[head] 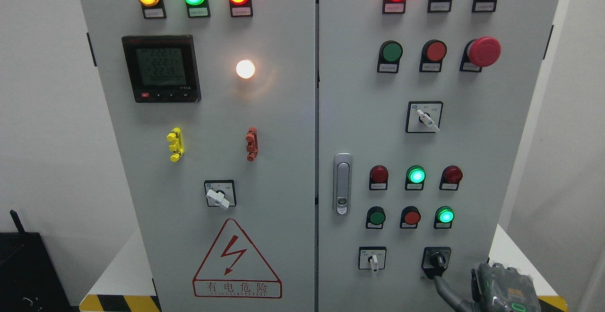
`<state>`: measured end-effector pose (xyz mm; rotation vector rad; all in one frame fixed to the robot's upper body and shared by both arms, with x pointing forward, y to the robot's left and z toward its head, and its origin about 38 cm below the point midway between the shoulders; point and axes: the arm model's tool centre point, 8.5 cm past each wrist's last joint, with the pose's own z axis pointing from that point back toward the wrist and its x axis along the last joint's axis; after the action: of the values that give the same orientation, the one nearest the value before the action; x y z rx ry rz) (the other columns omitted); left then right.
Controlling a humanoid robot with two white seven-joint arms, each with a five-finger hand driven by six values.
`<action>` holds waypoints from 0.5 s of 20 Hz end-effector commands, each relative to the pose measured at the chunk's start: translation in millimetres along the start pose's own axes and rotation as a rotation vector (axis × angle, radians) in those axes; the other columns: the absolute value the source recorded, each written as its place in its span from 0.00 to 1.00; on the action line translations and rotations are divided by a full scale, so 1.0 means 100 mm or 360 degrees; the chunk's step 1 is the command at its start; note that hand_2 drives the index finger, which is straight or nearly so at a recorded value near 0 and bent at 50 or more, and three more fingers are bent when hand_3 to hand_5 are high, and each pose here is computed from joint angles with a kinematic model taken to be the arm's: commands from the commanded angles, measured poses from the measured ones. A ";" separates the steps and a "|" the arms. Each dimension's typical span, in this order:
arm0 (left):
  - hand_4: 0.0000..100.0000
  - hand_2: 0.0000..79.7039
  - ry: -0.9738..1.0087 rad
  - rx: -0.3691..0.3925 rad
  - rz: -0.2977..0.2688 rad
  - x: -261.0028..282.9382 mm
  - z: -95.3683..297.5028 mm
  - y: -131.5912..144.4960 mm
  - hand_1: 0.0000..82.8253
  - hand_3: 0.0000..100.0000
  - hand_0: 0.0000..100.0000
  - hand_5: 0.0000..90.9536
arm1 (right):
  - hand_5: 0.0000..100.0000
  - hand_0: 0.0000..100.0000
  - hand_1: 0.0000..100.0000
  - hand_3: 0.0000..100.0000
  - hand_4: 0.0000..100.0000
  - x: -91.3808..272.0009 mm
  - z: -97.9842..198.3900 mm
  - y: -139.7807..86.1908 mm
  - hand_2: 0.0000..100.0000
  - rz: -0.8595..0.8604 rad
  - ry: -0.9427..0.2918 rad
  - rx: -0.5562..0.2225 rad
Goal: Flip black knob to close circuit
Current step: 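Raise the right hand up to the black rotary knob at the cabinet bottom, then grip the black knob with the right hand and twist it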
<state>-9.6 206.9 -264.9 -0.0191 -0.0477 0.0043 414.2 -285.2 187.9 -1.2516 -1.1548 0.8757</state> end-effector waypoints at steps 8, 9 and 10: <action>0.03 0.00 0.0000 0.0001 0.0029 0.00 0.00 0.00 0.00 0.05 0.00 0.00 | 0.85 0.00 0.00 1.00 0.84 0.05 -0.17 0.02 0.89 0.0002 0.0031 0.0024; 0.03 0.00 0.0000 0.0001 0.0029 0.00 0.00 0.00 0.00 0.05 0.00 0.00 | 0.85 0.00 0.00 1.00 0.84 0.05 -0.18 0.01 0.89 0.0000 0.0033 0.0021; 0.03 0.00 0.0000 0.0001 0.0029 0.00 0.00 0.00 0.00 0.05 0.00 0.00 | 0.85 0.00 0.00 1.00 0.84 0.06 -0.18 0.01 0.89 0.0003 0.0031 0.0021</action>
<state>-9.6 206.8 -264.9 -0.0193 -0.0477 0.0043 425.3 -279.9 191.3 -1.2394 -1.1528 0.8452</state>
